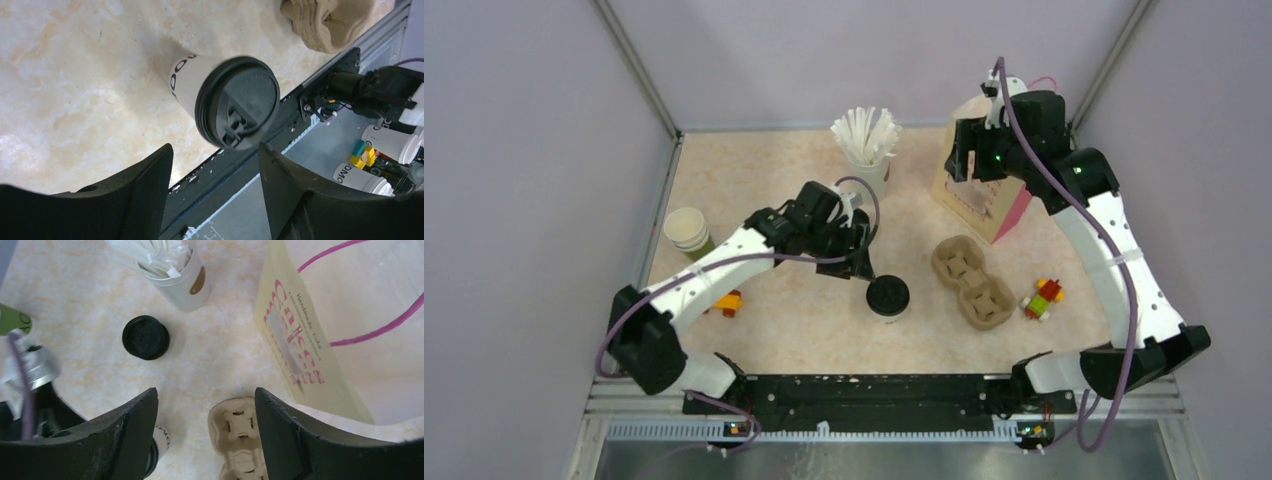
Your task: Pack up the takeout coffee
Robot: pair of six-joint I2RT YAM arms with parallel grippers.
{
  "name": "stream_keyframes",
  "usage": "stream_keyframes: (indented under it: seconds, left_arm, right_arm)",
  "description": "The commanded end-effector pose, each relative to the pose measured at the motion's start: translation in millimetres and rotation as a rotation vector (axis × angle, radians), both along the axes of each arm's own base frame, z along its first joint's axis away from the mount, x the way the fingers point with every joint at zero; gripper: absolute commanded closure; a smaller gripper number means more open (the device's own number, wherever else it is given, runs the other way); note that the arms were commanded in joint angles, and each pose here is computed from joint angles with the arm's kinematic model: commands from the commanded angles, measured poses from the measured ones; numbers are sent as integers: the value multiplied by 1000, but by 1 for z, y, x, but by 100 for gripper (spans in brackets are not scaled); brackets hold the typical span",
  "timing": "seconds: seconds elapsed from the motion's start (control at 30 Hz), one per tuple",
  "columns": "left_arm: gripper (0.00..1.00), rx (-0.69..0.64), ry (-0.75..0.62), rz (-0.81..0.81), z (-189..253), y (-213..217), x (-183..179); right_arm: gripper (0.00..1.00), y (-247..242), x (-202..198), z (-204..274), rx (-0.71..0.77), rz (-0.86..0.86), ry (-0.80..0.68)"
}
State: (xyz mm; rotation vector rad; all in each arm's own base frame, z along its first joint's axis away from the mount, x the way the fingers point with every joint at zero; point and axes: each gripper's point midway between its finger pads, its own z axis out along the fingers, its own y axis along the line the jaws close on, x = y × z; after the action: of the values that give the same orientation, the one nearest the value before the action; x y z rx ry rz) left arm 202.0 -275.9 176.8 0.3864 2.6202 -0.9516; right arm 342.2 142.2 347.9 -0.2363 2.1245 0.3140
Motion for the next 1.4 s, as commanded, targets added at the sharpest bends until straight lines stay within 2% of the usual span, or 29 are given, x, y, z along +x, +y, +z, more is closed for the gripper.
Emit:
stream_keyframes:
  seconds: [0.0, 0.13, 0.4, 0.8, 1.0, 1.17, 1.37]
  left_arm:
    - [32, -5, 6, -45, 12, -28, 16]
    - [32, 54, 51, -57, -3, -35, 21]
    - [42, 120, 68, -58, -21, -36, 28]
    - [45, 120, 70, -120, -28, -42, 18]
    - [47, 166, 78, -126, -39, -37, 14]
    - [53, 182, 73, -124, -43, -34, 12]
    - [69, 176, 42, -121, -32, -33, 13]
  right_arm:
    - [30, 9, -28, 29, 143, 42, -70]
    - [30, 11, -39, 25, 165, 67, -63]
    - [28, 7, -42, 15, 132, 80, -69]
    - [28, 6, -32, 15, 83, 88, -82]
    - [28, 5, -29, 16, 79, 78, -89]
    - [28, 5, -31, 19, 93, 72, -97]
    - [28, 5, -33, 20, 107, 68, -99]
